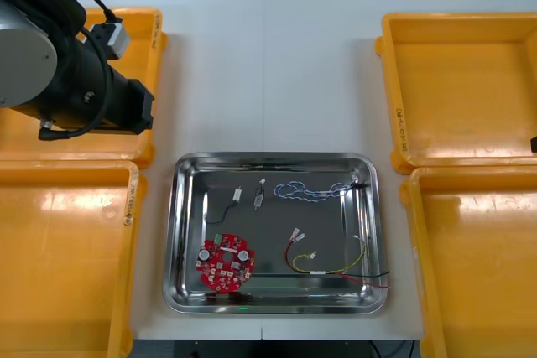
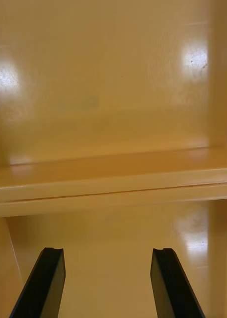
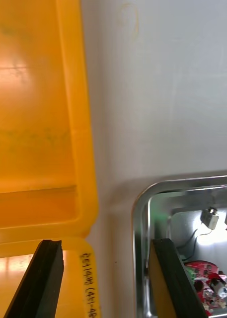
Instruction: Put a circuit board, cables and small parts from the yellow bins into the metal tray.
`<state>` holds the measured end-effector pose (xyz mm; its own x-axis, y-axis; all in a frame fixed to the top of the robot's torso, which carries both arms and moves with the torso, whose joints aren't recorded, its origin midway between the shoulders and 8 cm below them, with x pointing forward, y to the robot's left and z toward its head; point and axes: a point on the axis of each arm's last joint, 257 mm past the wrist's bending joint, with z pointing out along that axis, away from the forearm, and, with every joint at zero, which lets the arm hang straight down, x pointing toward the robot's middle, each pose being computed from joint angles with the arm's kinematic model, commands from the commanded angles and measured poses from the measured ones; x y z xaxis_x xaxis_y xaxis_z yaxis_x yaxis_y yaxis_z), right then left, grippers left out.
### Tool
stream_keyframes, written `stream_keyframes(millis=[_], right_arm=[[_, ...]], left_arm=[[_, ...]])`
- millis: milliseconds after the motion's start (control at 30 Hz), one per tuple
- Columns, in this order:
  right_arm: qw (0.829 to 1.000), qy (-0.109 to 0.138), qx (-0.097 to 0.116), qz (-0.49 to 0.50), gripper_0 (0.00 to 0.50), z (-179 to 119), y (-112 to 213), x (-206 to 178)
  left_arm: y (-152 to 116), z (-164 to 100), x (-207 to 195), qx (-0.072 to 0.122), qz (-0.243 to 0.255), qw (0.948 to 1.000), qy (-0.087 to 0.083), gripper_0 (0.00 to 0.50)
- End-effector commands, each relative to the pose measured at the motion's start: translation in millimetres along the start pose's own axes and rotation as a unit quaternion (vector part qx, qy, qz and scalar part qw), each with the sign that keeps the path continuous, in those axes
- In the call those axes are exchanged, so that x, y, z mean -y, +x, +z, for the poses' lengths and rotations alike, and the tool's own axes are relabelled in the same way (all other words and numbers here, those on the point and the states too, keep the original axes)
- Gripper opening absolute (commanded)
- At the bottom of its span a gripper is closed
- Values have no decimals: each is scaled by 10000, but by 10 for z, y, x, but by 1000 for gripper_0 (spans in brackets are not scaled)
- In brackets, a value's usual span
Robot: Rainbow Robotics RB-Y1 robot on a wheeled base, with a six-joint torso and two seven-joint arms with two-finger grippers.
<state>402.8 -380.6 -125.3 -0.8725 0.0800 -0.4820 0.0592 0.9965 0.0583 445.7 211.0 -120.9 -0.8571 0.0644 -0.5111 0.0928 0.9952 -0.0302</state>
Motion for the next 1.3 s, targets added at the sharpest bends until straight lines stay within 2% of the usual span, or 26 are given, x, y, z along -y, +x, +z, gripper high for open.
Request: stream_keyframes(millis=[33,300,633,700,800,900,1133,1300], right_arm=[[9997,233,90,-88,500,-139,-53,184],[9997,233,90,-88,500,-139,-53,184],[9997,233,90,-88,500,-139,-53,184],[9997,233,90,-88,500,-139,-53,184],[9997,233,90,-88,500,-139,-53,184],[9997,233,90,-88,500,-139,-53,184],[9997,233,90,-88,500,-139,-53,184],[9997,233,90,-88,500,-139,-53,184]], left_arm=[[-123,-243,-355,182,470,9983,-291,500],[-26,-302,-768,-11,505,9981,-347,500],[209,-327,-1347,-318,521,9968,-522,500],[286,-318,-1459,-423,446,9965,-561,500],[328,-323,-1574,-464,365,9963,-630,500],[368,-293,-1666,-518,234,9965,-608,500],[351,-183,-1781,-428,55,9979,-485,500],[375,-144,-1862,-389,66,9978,-531,500]])
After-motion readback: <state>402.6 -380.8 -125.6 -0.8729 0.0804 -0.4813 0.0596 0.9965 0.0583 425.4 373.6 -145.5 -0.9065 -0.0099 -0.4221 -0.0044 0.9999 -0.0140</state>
